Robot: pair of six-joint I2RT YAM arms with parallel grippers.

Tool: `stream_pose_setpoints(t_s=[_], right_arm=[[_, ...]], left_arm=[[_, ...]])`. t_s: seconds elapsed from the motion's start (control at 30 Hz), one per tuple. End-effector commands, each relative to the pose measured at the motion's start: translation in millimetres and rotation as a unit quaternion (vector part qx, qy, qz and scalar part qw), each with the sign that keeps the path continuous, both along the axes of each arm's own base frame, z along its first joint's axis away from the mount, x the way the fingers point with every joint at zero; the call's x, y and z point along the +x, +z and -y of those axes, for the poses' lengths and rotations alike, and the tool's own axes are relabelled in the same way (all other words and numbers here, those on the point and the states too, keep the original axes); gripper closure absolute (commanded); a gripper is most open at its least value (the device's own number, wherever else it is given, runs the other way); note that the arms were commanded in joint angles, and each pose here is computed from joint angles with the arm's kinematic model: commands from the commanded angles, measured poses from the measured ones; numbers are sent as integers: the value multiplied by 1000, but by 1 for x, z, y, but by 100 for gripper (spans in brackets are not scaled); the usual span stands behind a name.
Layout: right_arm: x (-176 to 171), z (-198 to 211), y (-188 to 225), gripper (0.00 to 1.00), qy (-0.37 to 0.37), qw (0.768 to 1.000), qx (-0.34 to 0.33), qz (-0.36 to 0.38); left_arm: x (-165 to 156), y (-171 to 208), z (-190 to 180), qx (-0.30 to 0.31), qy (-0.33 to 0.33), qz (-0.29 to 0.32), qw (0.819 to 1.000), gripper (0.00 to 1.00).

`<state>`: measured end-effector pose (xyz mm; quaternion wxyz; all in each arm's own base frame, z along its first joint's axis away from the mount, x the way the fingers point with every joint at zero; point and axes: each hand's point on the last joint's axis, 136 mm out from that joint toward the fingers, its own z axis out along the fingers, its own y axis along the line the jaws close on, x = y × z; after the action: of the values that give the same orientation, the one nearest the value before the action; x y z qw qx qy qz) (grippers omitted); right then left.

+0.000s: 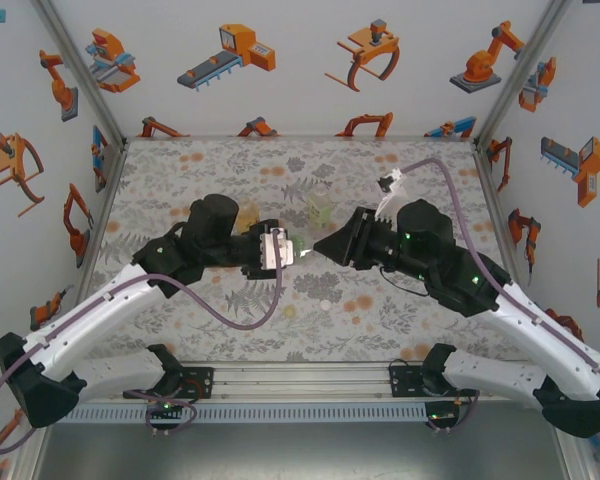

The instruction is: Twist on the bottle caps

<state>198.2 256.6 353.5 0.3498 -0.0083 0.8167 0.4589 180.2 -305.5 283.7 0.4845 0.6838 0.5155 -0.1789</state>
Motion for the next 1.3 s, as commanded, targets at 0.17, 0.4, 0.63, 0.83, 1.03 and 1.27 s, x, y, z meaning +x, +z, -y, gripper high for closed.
stream_pose_setpoints(t_s=[0.17, 0.4, 0.63, 0.83, 1.03, 1.27], right_arm=[[12, 11, -60, 100, -118, 970, 65, -200], [16, 17, -13, 63, -83, 993, 37, -71], [-7, 14, 60, 29, 42, 986, -32, 155], [-39, 11, 86, 31, 154, 924, -89, 339], [-81, 1, 79, 30, 300, 799, -152, 498], [-116, -1, 75, 35, 386, 687, -143, 598]], left_arm=[[3, 52, 28, -84, -22, 98, 991, 100], [-5, 46, 26, -72, -35, 82, 993, 100], [-17, 43, 20, -75, -49, 60, 994, 100], [-37, 39, 17, -59, -91, 22, 994, 100], [-51, 39, 15, -52, -117, -11, 992, 100], [-59, 34, 13, -39, -128, -42, 990, 100]])
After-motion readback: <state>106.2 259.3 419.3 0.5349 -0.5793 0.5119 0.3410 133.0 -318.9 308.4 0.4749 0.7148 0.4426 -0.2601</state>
